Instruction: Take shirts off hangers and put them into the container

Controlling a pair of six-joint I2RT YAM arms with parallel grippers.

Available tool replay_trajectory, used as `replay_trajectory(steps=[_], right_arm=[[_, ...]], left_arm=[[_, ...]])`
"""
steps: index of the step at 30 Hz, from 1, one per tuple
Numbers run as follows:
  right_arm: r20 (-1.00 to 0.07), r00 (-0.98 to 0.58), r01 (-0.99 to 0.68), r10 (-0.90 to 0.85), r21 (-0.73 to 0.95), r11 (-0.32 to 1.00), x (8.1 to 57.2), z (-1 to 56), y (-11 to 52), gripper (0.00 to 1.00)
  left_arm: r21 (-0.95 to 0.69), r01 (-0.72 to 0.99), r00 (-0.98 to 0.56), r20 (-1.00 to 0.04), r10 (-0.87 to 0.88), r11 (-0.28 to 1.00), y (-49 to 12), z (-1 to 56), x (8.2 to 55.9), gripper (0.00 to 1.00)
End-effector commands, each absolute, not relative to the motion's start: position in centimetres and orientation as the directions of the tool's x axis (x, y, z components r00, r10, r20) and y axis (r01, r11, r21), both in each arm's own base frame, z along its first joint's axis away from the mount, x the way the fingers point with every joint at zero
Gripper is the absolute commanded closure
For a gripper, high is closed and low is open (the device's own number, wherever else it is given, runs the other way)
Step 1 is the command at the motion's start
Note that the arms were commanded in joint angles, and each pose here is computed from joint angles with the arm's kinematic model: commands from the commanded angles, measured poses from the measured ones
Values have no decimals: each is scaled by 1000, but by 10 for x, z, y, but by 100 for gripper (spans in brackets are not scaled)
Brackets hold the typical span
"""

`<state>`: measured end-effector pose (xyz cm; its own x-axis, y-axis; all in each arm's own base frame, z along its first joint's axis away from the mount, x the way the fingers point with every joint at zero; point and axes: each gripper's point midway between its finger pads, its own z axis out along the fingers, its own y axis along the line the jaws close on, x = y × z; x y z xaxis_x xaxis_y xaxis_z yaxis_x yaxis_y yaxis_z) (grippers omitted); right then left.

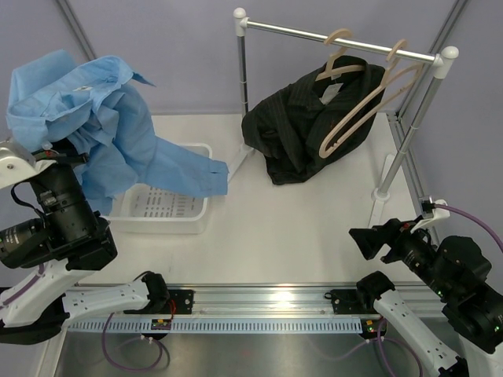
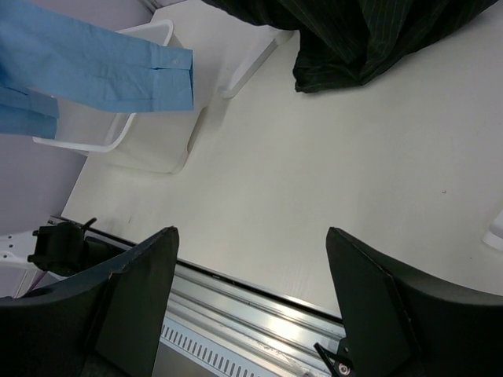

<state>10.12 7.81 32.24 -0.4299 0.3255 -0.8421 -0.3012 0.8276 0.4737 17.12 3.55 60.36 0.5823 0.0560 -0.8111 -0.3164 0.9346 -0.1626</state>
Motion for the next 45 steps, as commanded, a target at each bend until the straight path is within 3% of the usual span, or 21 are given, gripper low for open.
replay_trajectory(steps=[1, 6, 13, 24, 29, 33, 34, 35, 36, 37, 39, 40, 45], right_arm=[[-851, -434, -340, 295, 458, 821, 106, 324, 86, 16], [-849, -438, -351, 295, 464, 813, 104, 325, 89, 16], [-854, -434, -367, 288, 459, 809, 105, 330, 91, 16], [-854, -428, -364, 296, 462, 808, 102, 331, 88, 16], [-856, -418, -369, 304, 466, 805, 100, 336, 87, 16], [-856, -412, -374, 312, 471, 799, 98, 339, 87, 16], [-857, -407, -377, 316, 472, 797, 97, 341, 87, 16], [-855, -405, -376, 322, 478, 794, 96, 342, 87, 16], [-854, -405, -380, 326, 481, 790, 95, 342, 87, 16], [-852, -406, -381, 331, 487, 786, 94, 343, 87, 16], [-849, -412, -392, 330, 492, 777, 91, 343, 89, 16], [-850, -412, -392, 327, 490, 779, 89, 343, 88, 16], [-861, -393, -383, 323, 472, 794, 85, 346, 80, 16]], left_arm=[[-249, -319, 701, -711, 51, 914, 61, 628, 147, 100], [-220, -379, 709, -693, 129, 899, 67, 638, 140, 100], [-246, -344, 728, -680, 92, 906, 76, 637, 134, 100], [-139, -375, 681, -712, 171, 917, 38, 613, 158, 100], [-130, -329, 662, -738, 130, 935, 22, 598, 173, 99], [-42, -281, 542, -831, 123, 959, -14, 557, 212, 100], [-122, -222, 525, -851, 14, 967, -24, 544, 222, 100], [-50, -247, 437, -897, 65, 968, -28, 518, 238, 100], [-81, -229, 411, -912, 21, 970, -30, 503, 246, 100], [-203, -119, 429, -893, -134, 972, -41, 496, 250, 100], [-181, -126, 336, -933, -130, 975, -40, 453, 270, 100], [-242, -74, 307, -928, -209, 967, -49, 442, 278, 100], [-261, -189, 16, -965, -263, 947, -34, 356, 308, 100]])
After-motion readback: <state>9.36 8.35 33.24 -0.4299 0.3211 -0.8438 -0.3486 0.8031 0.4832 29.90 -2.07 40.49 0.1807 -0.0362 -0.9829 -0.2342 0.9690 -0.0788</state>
